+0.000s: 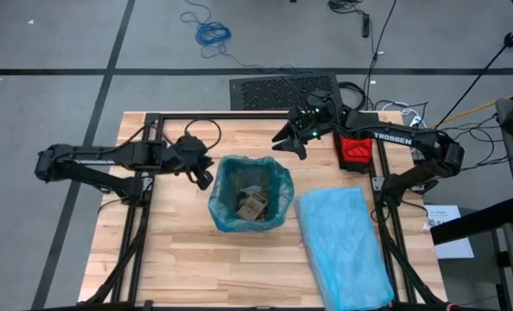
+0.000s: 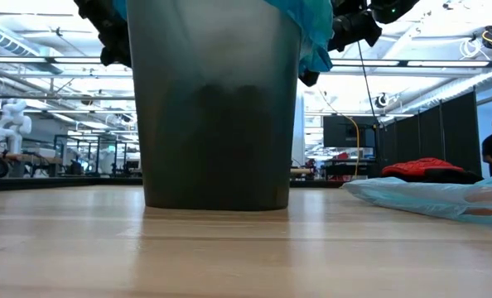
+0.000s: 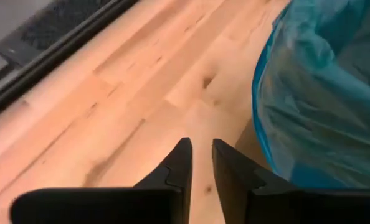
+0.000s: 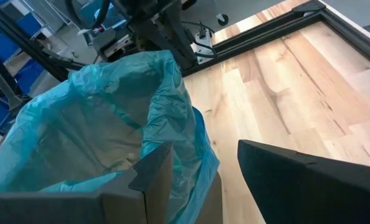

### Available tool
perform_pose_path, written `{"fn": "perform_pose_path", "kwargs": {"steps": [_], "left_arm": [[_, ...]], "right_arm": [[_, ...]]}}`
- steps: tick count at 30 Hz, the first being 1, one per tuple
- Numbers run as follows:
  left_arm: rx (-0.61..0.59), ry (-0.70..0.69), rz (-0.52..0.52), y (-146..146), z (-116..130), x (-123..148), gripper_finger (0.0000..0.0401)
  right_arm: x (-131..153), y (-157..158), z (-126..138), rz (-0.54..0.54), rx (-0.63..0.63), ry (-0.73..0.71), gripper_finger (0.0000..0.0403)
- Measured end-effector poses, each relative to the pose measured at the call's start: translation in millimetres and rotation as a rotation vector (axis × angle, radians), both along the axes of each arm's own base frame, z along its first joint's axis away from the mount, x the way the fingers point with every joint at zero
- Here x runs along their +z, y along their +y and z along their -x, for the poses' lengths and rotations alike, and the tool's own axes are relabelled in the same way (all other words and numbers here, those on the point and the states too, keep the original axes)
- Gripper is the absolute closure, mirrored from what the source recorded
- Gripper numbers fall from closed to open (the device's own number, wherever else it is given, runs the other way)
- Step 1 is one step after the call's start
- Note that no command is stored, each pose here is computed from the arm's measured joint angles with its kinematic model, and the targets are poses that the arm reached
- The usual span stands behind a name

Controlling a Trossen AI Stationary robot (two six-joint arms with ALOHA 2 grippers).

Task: Place trash/remove bag and relplace
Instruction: Remove the trash bag from the bin

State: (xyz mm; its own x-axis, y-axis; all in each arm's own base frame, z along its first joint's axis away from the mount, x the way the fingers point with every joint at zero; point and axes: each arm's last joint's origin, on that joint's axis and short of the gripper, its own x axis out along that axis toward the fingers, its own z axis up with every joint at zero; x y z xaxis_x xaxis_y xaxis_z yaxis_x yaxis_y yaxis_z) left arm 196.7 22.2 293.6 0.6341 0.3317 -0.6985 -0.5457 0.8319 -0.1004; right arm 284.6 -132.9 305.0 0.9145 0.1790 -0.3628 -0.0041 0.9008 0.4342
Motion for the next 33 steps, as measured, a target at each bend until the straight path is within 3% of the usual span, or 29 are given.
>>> {"fn": "perform_pose_path", "kwargs": {"steps": [5, 11, 18, 25, 33], "left_arm": [[-0.037, -0.024, -0.056, 3, -4, -8, 0.0321], [0.038, -0.018, -0.122, 14, -4, -26, 0.0321], [-0.078, -0.215, 0.049, 21, -12, -48, 0.0391], [-0.214, -0.467, 0.254, 25, -18, -45, 0.0399], [-0.342, -0.661, 0.239, 23, -24, -25, 0.0399]], "right_arm": [[0, 0, 0, 0.026, 0.011, -0.004, 0.0229], [-2, 1, 1, 0.059, 0.030, 0.007, 0.0229], [-2, 1, 1, 0.065, 0.033, 0.008, 0.0229], [-2, 1, 1, 0.066, 0.034, 0.008, 0.0229], [-2, 1, 1, 0.066, 0.034, 0.008, 0.0229]]}}
